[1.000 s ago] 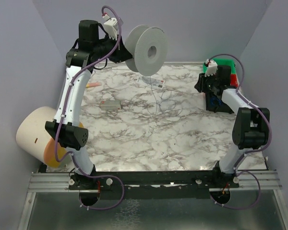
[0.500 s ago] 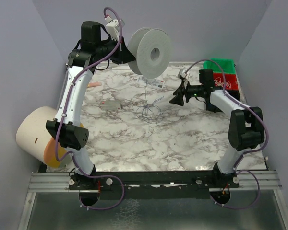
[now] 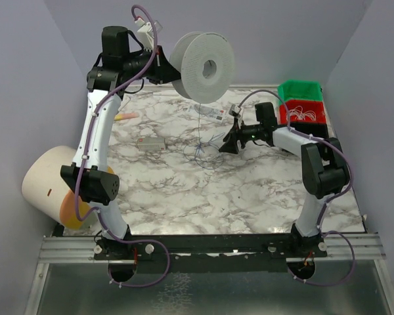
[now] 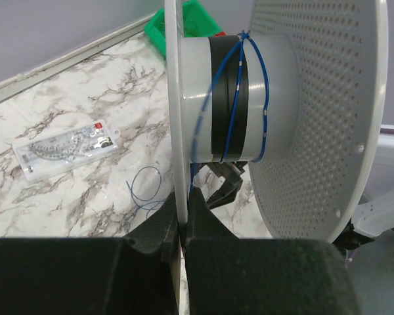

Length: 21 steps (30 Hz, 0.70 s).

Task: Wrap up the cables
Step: Wrap the cable around the cable reel.

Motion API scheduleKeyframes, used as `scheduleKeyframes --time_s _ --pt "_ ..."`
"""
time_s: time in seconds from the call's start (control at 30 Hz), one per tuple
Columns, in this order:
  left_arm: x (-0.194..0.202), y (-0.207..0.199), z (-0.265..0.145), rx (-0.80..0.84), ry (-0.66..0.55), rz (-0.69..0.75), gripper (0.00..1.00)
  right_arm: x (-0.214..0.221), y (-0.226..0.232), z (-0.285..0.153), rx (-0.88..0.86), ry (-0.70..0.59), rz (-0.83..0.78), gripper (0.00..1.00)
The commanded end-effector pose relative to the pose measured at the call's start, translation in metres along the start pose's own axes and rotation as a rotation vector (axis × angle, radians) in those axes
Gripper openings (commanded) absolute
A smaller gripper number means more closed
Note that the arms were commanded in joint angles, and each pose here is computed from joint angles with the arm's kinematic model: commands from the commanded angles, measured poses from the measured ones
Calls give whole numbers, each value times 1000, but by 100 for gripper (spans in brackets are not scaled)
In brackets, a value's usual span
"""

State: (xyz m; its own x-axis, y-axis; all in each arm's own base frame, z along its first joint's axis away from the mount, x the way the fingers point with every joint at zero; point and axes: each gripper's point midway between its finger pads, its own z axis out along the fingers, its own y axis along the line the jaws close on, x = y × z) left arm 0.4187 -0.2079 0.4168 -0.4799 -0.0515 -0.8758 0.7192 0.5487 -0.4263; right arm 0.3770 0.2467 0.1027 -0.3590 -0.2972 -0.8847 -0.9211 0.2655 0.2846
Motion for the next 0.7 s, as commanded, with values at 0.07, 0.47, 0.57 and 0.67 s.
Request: scheduleKeyframes --time_s 0.07,0.47,0.57,0.67 --pt "-33 -45 -30 136 -91 87 0 -4 -13 22 39 28 -21 69" --pt "-38 -44 -41 123 -116 89 0 32 -47 28 222 162 108 69" --pt "-38 -43 -43 119 -118 85 0 36 -45 31 198 173 142 69" --pt "-36 -42 -43 119 -118 78 0 37 -40 35 160 164 171 69"
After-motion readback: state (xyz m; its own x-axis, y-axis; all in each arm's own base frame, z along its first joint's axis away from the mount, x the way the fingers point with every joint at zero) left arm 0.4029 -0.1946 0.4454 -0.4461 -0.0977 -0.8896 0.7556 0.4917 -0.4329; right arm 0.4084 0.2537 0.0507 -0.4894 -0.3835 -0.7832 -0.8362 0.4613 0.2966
